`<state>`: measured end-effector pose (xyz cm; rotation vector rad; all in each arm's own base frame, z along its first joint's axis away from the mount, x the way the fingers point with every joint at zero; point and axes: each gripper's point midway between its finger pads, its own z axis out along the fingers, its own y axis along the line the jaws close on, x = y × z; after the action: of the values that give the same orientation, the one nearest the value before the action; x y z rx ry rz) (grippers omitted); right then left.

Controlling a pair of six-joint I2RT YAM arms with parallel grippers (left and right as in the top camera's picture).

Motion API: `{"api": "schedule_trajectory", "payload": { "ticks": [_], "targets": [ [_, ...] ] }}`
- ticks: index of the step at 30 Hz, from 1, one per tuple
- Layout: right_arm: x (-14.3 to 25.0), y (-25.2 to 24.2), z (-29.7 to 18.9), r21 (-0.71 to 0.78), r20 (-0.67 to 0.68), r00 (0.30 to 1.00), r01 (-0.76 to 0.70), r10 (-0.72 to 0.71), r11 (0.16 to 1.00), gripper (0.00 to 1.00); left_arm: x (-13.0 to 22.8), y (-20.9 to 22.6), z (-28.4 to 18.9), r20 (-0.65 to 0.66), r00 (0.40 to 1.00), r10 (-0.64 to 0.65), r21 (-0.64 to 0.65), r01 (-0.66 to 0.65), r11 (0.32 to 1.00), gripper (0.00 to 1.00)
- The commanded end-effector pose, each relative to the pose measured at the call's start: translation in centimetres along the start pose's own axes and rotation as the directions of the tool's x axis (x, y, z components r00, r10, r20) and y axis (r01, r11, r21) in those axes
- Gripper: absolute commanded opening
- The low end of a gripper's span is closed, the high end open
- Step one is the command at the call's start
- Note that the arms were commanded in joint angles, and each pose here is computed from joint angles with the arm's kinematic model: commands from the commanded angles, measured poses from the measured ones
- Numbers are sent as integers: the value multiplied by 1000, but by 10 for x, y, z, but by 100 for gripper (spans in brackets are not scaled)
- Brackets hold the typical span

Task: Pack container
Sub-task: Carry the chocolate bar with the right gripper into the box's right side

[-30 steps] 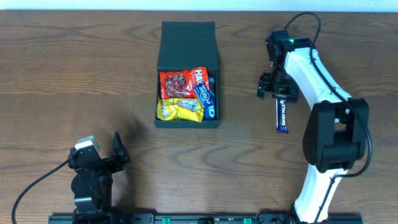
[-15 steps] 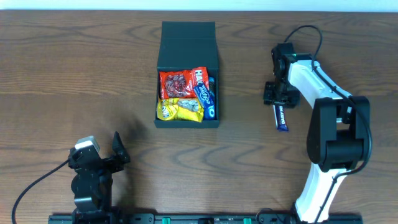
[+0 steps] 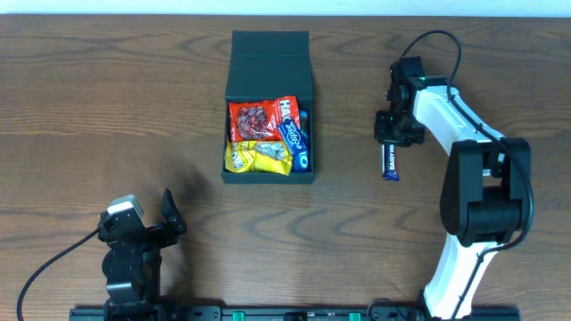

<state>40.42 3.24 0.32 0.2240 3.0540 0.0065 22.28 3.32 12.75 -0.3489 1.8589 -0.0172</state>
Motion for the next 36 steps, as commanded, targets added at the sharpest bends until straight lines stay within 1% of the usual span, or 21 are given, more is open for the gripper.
{"api": "schedule_trajectory", "payload": {
  "ticks": [1,3,5,8,9,12,14,16,20,22,25,26,27,28,29,30,31,33,34,36],
  "targets": [
    [-15,16,-19,-92,38,999,9,-5,996,15,10,4,3,-21,1000,11,-16,-12,1000,95],
    [-25,28,-35,-136,60,998,23,-15,990,14,10,4,3,-21,1000,11,-16,-12,1000,95],
    [-37,49,-62,-172,95,995,59,-43,983,13,10,4,3,-21,1000,11,-16,-12,1000,95],
    [-44,82,-93,-219,139,986,123,-94,968,13,10,4,3,-21,1000,11,-16,-12,1000,95],
    [-45,96,-103,-241,155,981,149,-114,959,13,10,4,3,-21,1000,11,-16,-12,1000,95],
    [-35,157,-132,-347,210,957,263,-199,900,12,10,4,3,-21,1000,11,-16,-12,1000,95],
    [-26,184,-138,-388,223,948,300,-227,871,12,10,4,3,-21,1000,11,-16,-12,1000,95],
    [-17,200,-139,-395,224,941,326,-254,859,12,10,4,3,-21,1000,11,-16,-12,1000,95],
    [-7,212,-137,-363,231,930,356,-287,861,14,10,4,3,-21,1000,11,-16,-12,1000,95],
    [-2,216,-135,-363,216,936,342,-279,867,14,10,4,3,-21,1000,11,-16,-12,1000,95],
    [13,214,-124,-355,139,964,261,-225,898,12,10,4,3,-21,1000,11,-16,-12,1000,95],
    [17,214,-121,-353,120,969,245,-216,903,13,10,4,3,-21,1000,11,-16,-12,1000,95],
    [20,214,-119,-351,112,969,246,-220,903,19,10,4,3,-21,1000,11,-16,-12,1000,95],
    [23,215,-118,-349,108,968,250,-227,903,33,10,4,3,-21,1000,11,-16,-12,1000,95],
    [25,217,-117,-349,105,967,254,-232,902,58,10,4,3,-21,1000,11,-16,-12,1000,95],
    [26,218,-116,-348,104,966,260,-238,901,73,10,4,3,-21,1000,11,-16,-12,1000,95],
    [27,219,-116,-348,107,964,267,-245,899,78,10,4,3,-21,1000,11,-16,-12,1000,95],
    [26,219,-116,-349,111,964,267,-243,898,75,10,4,3,-21,1000,11,-16,-12,1000,95],
    [24,218,-117,-351,116,964,265,-239,898,72,10,4,3,-21,1000,11,-16,-12,1000,95],
    [22,217,-117,-352,118,965,261,-234,899,58,10,4,3,-21,1000,11,-16,-12,1000,95]
  ]
}}
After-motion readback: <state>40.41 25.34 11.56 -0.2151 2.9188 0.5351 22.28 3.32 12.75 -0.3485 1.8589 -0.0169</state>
